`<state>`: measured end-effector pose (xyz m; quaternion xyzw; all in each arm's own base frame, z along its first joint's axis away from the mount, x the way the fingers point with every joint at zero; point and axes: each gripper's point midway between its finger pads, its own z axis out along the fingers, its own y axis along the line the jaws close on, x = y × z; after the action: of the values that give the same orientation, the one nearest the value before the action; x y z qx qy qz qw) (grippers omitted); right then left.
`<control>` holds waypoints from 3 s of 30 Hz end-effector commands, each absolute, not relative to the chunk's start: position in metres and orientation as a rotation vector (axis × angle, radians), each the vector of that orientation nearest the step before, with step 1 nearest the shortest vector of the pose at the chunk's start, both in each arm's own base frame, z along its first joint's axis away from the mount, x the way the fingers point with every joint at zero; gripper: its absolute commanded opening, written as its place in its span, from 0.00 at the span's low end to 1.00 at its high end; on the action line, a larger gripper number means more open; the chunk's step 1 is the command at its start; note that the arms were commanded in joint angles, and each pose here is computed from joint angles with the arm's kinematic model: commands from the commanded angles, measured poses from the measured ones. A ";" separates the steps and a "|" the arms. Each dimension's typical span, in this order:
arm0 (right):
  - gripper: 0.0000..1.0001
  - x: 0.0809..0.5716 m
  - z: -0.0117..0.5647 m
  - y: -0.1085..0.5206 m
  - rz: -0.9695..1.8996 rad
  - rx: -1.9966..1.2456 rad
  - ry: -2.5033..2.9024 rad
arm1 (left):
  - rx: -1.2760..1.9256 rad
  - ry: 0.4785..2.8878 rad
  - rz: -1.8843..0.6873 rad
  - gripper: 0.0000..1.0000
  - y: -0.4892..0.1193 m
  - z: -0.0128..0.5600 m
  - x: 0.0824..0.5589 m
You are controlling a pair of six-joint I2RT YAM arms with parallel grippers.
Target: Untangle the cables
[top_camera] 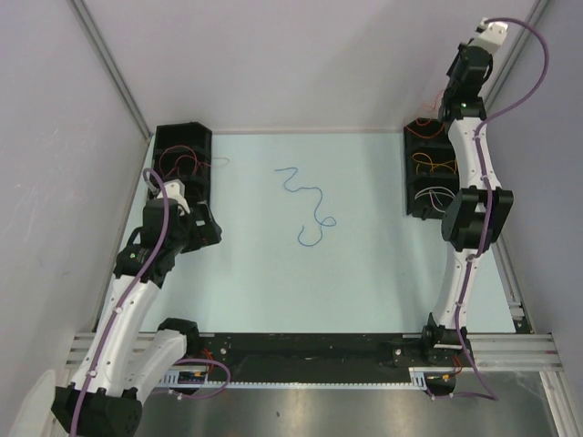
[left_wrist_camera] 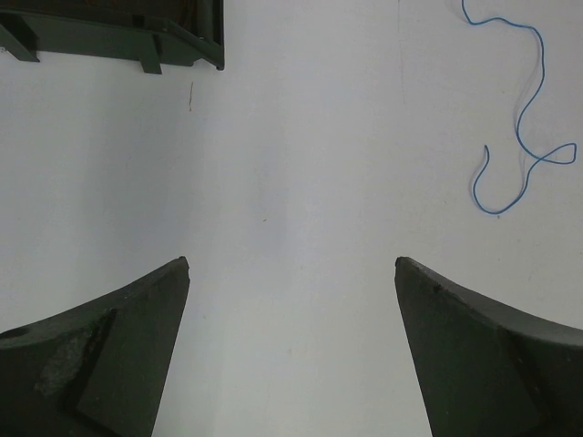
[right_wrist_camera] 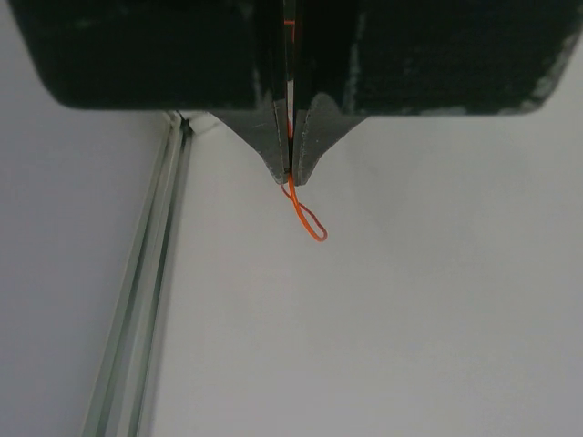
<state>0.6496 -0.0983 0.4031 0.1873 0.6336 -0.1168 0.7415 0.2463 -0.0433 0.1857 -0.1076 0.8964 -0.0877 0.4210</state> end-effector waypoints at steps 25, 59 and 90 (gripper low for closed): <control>0.23 0.676 0.265 -0.129 -0.158 0.557 1.661 | -0.285 2.208 -0.191 1.00 -0.036 0.193 0.250; 0.79 0.399 0.222 0.158 0.300 0.253 2.080 | -0.207 2.237 -0.265 0.95 -0.055 0.193 0.255; 0.82 0.313 0.192 0.061 0.226 0.383 2.235 | 0.597 2.273 -0.284 0.77 -0.343 0.093 0.362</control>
<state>0.3162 0.0577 0.1991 0.1682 0.8829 0.0833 0.4304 0.3430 -0.3155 0.0789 0.1947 0.9119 -0.0948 0.3487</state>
